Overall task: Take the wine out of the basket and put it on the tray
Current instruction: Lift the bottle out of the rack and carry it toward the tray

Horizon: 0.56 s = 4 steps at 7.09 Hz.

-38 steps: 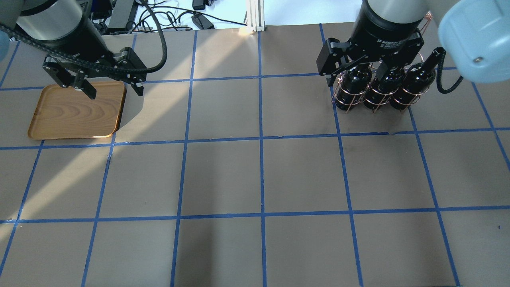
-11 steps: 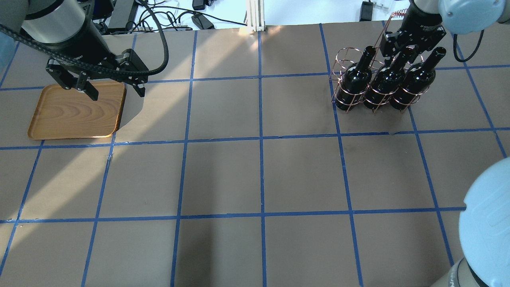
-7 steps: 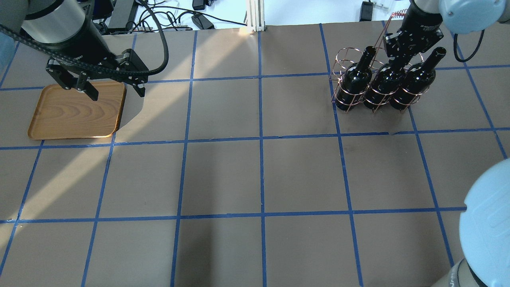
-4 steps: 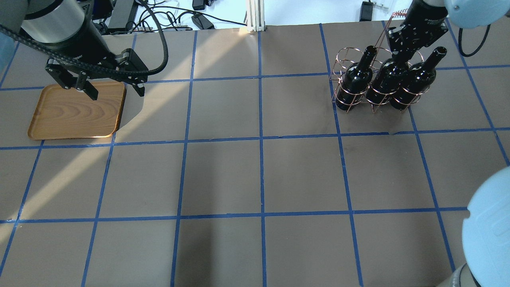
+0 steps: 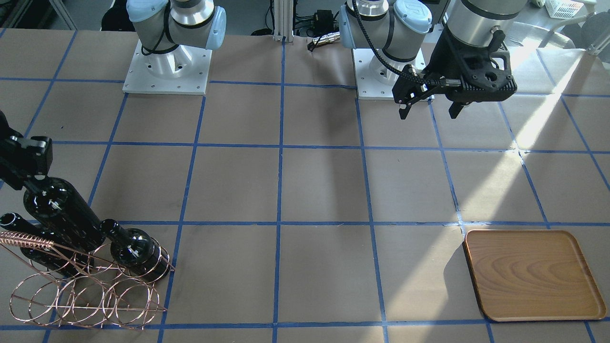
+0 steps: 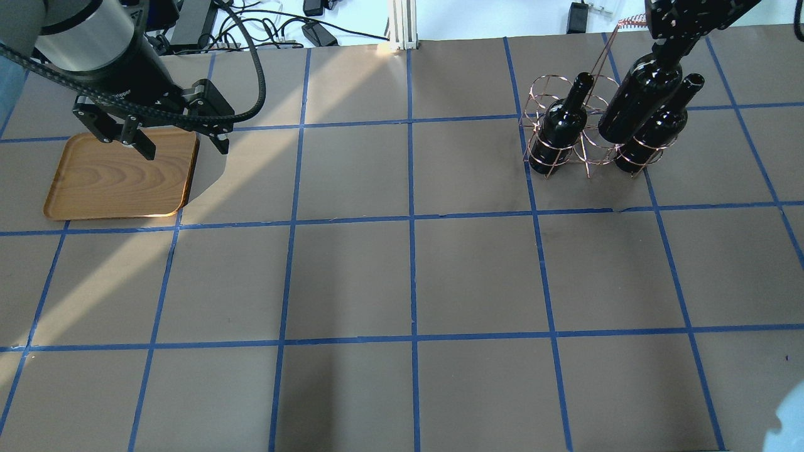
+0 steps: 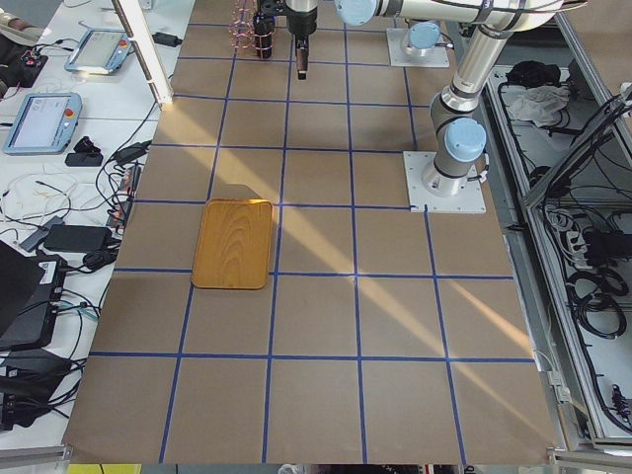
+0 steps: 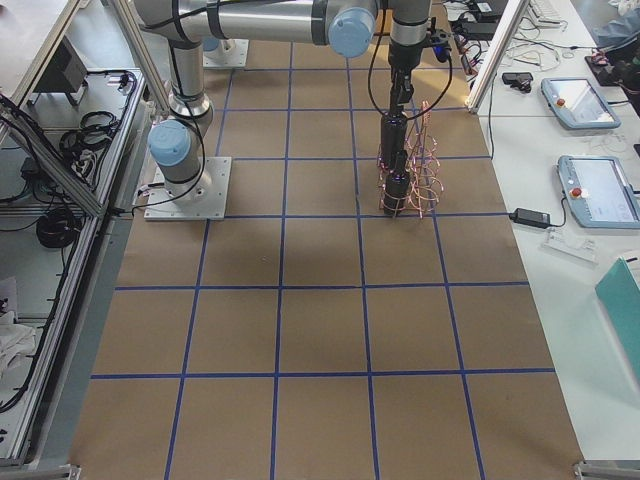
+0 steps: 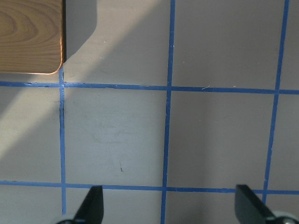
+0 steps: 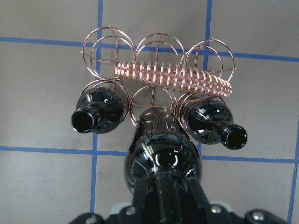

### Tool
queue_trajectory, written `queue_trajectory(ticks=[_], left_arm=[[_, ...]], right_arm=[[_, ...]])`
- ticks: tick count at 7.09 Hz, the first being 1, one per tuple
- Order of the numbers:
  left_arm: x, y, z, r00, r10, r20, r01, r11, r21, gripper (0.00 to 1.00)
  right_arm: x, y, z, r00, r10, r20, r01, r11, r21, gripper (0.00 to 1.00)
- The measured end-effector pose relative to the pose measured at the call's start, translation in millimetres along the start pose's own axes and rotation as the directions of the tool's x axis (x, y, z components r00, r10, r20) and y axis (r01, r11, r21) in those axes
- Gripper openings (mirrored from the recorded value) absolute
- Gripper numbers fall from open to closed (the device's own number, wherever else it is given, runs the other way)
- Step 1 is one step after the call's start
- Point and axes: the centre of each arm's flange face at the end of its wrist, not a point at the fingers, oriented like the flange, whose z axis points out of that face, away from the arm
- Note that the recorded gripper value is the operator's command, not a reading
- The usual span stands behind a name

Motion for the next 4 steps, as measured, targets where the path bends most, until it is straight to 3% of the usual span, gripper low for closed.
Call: queue_trajectory(ticks=[2,4], left_arm=[[-4,-1,-2,1.000,0.001,0.005,-0.001,1.000,0.008,1.00],[-6,-1,-3,1.000,-0.002,0.008,0.002,1.000,0.011,1.00]], right_arm=[[-15,21,-4,0.999,0.041,0.019,-0.040,0.997,-0.062,0.22],[-66,32,31,0.995,0.097,0.034,-0.091,0.987,-0.132,0.20]])
